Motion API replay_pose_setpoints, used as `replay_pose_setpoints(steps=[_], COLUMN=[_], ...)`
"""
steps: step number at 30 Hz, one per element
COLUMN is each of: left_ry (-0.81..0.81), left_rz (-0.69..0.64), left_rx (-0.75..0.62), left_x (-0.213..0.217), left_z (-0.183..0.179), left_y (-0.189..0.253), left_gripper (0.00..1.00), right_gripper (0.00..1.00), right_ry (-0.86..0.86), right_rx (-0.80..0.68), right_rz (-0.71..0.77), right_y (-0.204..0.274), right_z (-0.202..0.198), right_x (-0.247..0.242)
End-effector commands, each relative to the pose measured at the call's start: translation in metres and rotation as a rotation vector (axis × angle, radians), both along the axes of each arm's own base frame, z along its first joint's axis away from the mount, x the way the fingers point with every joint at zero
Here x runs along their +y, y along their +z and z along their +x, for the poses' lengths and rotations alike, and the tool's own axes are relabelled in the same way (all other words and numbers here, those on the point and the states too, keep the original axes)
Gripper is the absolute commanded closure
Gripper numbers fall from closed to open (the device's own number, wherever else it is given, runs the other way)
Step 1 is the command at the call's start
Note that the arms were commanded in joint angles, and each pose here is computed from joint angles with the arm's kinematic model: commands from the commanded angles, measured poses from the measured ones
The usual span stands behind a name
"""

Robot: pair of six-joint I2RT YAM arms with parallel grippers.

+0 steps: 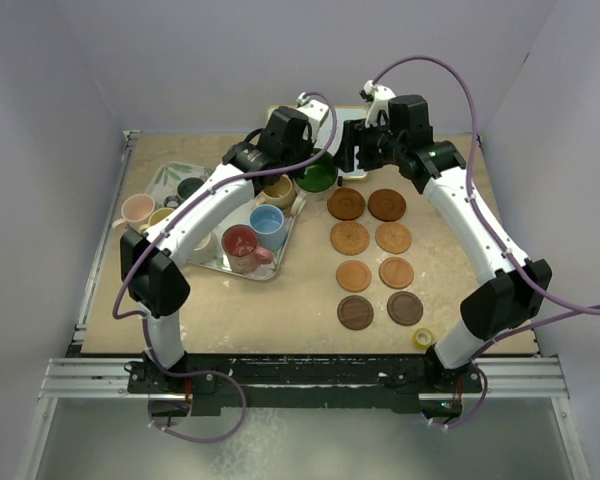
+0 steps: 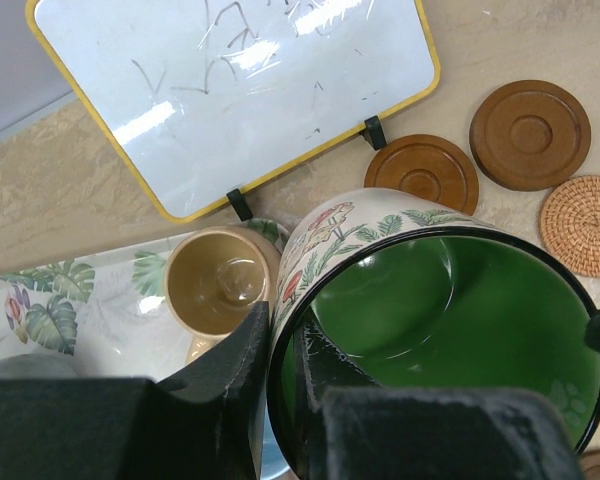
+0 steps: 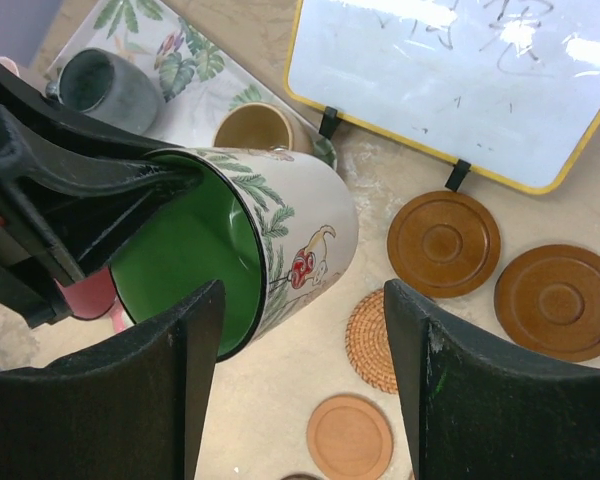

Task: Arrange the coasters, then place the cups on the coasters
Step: Place the cup on the coaster.

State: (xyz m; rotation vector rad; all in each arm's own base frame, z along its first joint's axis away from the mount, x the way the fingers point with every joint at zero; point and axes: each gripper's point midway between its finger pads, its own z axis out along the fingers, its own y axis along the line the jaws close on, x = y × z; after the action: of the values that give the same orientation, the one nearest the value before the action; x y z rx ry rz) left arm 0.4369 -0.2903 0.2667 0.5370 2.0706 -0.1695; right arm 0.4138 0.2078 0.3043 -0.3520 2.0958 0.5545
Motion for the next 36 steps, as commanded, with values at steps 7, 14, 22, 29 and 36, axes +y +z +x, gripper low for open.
replay_pose_setpoints(steps=[7, 14, 22, 29, 36], left_ry=[0.049, 0.076, 0.098, 0.1, 0.073], left_rz=[-0.243, -0.261, -0.258, -0.262, -0.273], left_rx=[-0.178, -0.161, -0.137, -0.13, -0.124], left_x=[-0.016, -0.017, -0.019, -0.021, -0.025], left_z=[0.011, 0.011, 0.013, 0.014, 0.01], left_y=[0.08, 0.074, 0.06, 0.057, 0.058], left_gripper=[0.97, 0.97, 0.97, 0.97, 0.97], right_gripper=[0.34, 0.4, 0.52, 0.66, 0.91], right_ry=[-0.019, -0.078, -0.128, -0.144, -0.146], right_rx=[0.035, 0.075, 0.104, 0.112, 0.115], right_rz=[0.023, -0.037, -0.117, -0.144, -0.161], right_y=[-0.011, -0.028, -0.05, -0.057, -0.059], right_z=[0.006, 0.014, 0.021, 0.024, 0.024], right_x=[0.018, 0.016, 0.012, 0.008, 0.006])
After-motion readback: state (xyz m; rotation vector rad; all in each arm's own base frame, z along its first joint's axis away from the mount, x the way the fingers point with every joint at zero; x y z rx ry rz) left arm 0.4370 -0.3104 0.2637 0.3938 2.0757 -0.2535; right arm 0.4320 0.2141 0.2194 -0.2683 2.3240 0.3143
